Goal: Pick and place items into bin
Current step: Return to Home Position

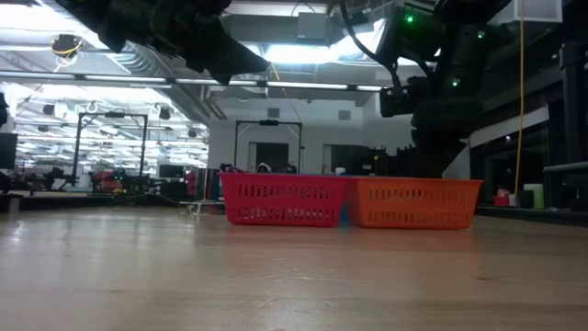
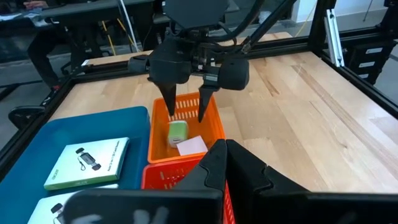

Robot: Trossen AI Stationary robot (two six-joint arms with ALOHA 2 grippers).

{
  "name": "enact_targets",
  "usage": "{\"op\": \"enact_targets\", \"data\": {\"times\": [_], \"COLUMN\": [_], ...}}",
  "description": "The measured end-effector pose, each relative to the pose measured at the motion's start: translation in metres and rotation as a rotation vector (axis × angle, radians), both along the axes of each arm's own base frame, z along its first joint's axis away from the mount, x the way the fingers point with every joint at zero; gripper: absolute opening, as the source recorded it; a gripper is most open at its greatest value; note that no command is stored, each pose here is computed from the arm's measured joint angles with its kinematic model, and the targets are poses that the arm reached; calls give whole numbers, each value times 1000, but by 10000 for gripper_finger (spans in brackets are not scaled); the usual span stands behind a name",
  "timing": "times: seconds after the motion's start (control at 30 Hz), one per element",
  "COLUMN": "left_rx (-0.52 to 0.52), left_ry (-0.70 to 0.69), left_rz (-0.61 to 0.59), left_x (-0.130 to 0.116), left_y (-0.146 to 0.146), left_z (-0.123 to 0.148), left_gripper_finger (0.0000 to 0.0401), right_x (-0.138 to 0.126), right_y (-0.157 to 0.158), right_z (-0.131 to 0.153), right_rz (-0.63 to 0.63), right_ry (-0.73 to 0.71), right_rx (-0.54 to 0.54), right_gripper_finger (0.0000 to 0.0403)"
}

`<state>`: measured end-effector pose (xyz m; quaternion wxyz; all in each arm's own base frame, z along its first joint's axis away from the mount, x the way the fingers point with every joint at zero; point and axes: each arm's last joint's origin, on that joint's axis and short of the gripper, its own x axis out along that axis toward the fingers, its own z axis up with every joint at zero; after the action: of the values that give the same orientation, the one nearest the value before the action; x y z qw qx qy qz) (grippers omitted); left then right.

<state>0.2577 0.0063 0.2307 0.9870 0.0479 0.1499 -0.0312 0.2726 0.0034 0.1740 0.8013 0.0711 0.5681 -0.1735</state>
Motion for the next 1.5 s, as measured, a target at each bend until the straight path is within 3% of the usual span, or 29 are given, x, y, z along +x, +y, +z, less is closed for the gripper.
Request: {"op": "enact_targets", "data": {"times": [0.17, 0.4, 0.7, 0.87, 0.97, 1.23, 1.5], "left_rx": [4, 35, 68, 142, 130, 111, 92], "left_ry": [-4, -15, -87, -115, -113, -196, -312], "left_rz": [10, 102, 168, 194, 237, 297, 343], "left_x": [0, 0, -7, -26, -41, -78, -112], "left_y": [0, 4, 6, 7, 9, 13, 21], "left_z": [0, 2, 20, 37, 37, -2, -15], "left_gripper_finger": [1, 1, 2, 2, 3, 3, 1], "right_x": [-5, -9, -32, -58, -71, -90, -101], "right_y": [0, 3, 1, 0, 2, 5, 4], "right_z": [10, 39, 91, 119, 129, 84, 60], "right_rz": [2, 103, 198, 203, 208, 235, 225], "right_ry": [-16, -85, -250, -376, -457, -620, -768], "right_rx": [-1, -44, -136, -167, -175, -185, -196], "right_gripper_finger": [162, 12, 3, 1, 0, 0, 0]}}
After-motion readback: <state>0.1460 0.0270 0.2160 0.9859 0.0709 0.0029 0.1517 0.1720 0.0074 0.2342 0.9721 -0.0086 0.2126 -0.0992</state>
